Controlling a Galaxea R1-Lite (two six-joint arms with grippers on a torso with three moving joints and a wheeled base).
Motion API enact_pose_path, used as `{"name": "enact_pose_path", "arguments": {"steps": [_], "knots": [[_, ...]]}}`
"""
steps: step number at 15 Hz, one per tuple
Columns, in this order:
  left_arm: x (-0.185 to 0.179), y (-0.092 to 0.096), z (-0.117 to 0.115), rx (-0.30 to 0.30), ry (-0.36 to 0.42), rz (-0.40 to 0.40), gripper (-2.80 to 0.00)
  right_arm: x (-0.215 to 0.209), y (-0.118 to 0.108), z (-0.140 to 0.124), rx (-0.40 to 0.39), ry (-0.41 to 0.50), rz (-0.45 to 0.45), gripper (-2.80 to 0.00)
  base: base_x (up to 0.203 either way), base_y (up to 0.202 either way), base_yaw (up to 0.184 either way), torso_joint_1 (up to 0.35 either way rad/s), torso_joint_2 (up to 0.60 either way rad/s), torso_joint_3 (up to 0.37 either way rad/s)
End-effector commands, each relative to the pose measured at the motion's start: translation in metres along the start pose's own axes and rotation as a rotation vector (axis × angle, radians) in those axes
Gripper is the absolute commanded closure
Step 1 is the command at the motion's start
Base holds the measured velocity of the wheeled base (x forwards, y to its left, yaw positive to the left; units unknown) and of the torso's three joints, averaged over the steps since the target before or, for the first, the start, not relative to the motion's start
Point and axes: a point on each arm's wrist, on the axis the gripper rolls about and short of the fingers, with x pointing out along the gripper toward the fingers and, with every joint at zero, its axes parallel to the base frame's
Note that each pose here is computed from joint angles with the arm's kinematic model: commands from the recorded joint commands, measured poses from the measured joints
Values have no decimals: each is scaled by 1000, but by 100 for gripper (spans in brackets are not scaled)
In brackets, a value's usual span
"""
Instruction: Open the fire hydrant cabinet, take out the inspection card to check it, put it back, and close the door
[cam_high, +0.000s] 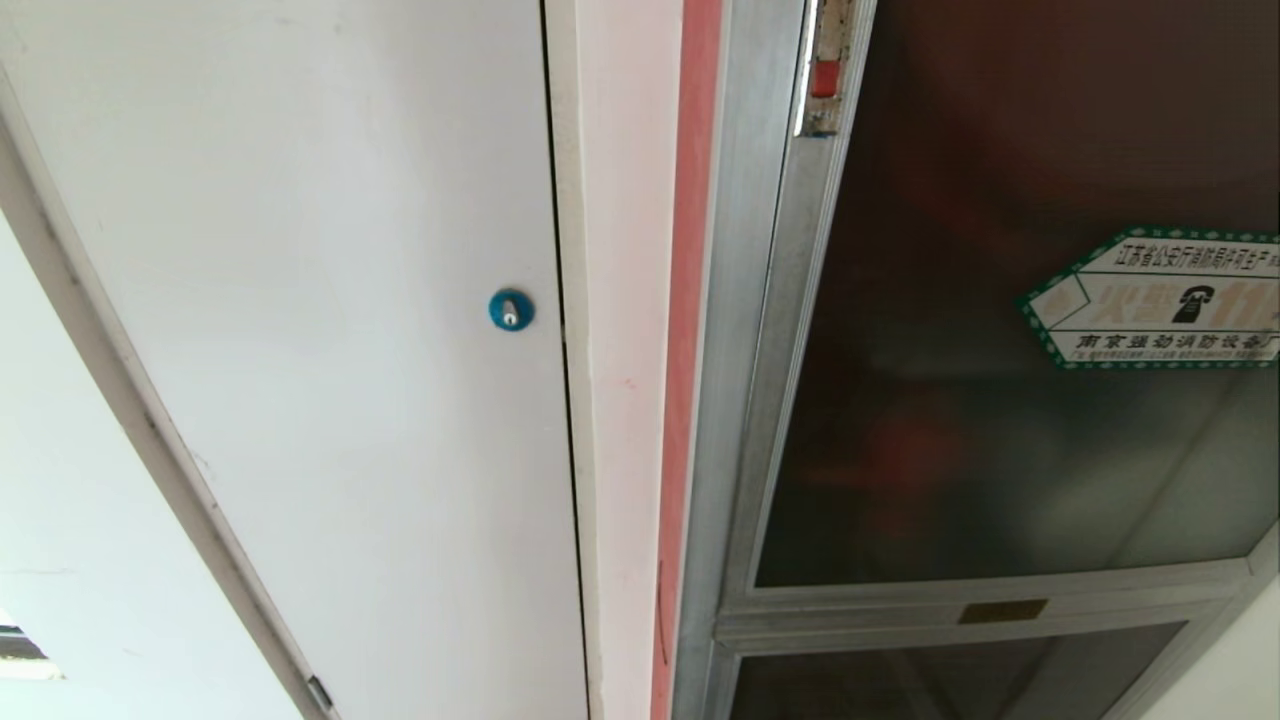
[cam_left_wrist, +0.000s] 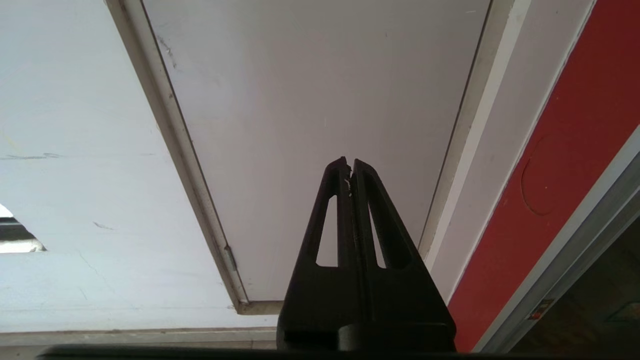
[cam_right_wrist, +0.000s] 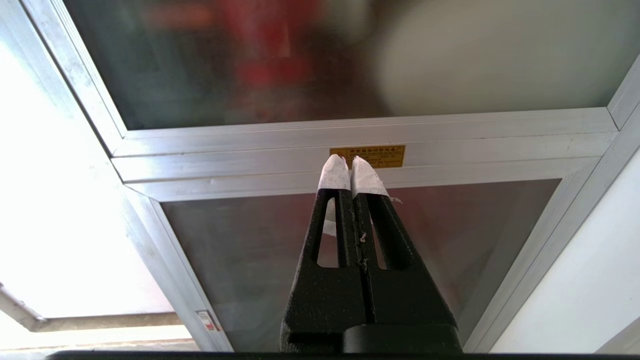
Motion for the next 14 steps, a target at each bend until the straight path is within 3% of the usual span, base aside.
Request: {"name": "enact_pose_path", "arguments": {"steps": [1, 14], "knots": [[0, 0, 0, 0, 0, 1, 0, 0, 0, 0, 0, 2, 2, 0, 0, 0, 0, 0, 0, 0], [0, 0, 0, 0, 0, 0, 0, 0, 0, 0, 4, 1, -6, 0, 0, 0, 0, 0, 0, 0]]}}
